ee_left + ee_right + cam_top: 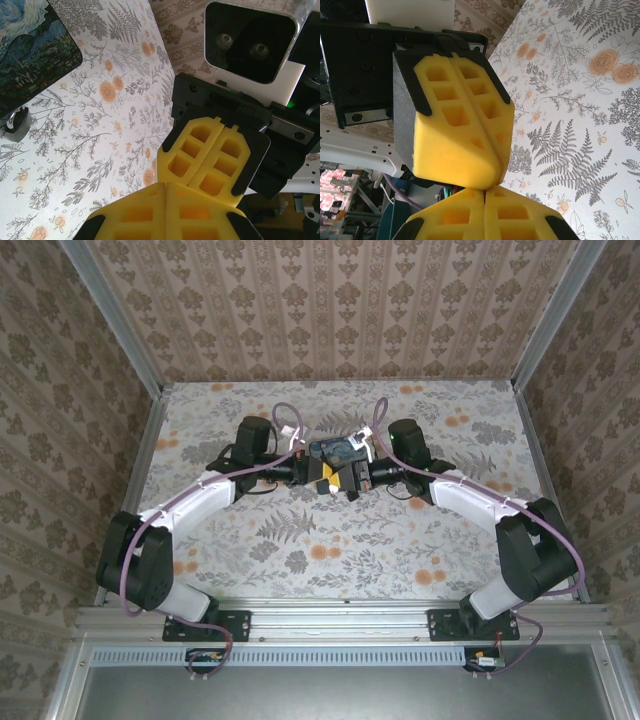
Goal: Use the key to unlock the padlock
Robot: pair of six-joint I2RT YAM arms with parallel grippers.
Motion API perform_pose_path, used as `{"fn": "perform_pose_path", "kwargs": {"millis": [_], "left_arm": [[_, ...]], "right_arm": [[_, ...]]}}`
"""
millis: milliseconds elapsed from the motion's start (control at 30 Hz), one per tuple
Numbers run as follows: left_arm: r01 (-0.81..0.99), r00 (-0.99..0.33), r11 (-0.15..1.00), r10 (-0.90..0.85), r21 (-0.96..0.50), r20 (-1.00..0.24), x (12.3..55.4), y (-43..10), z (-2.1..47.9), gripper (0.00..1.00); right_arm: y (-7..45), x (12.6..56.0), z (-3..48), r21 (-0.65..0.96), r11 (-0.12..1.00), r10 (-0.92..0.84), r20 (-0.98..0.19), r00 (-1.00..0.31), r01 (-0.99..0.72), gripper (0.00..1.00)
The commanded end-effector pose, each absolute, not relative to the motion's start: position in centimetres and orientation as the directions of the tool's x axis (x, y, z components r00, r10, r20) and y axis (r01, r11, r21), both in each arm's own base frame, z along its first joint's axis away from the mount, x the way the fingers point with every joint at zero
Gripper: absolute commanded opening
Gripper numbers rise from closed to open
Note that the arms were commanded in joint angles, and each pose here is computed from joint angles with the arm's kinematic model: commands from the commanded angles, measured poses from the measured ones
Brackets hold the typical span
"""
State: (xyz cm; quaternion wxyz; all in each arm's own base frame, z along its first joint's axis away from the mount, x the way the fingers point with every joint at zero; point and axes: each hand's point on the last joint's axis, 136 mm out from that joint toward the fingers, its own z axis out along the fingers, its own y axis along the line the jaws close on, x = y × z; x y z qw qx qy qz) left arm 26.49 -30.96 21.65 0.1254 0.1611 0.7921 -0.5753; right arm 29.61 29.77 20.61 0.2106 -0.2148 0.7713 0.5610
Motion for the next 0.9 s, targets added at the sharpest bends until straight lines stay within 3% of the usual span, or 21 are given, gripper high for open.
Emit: {"fn": "perform_pose_path", "kwargs": {"millis": [0, 100, 200, 867], "left_arm": [[0.398, -0.918, 0.253, 0.112, -0.882, -0.382, 26.3, -31.1, 22.0, 0.0], [0.395, -0.918, 0.268, 0.081, -0.879, -0.388, 27.0, -30.3, 22.1, 0.0], [0.405, -0.913, 0.264, 0.075, -0.875, -0.4, 27.2, -29.8, 22.4, 0.0], [0.432, -0.9, 0.261, 0.065, -0.863, -0.43, 27.7, -29.8, 23.3, 0.0]], "right_arm": [[30.1, 30.3, 21.5, 0.746, 0.282, -0.101, -0.602, -0.792, -0.603, 0.08], [29.3, 30.2, 21.4, 0.746, 0.302, -0.099, -0.595, -0.798, -0.593, 0.27], [28.0, 30.3, 21.4, 0.745, 0.324, -0.066, -0.597, -0.799, -0.584, 0.36], [30.5, 30.1, 19.6, 0.795, 0.28, -0.091, -0.536, -0.84, -0.538, 0.37]]}}
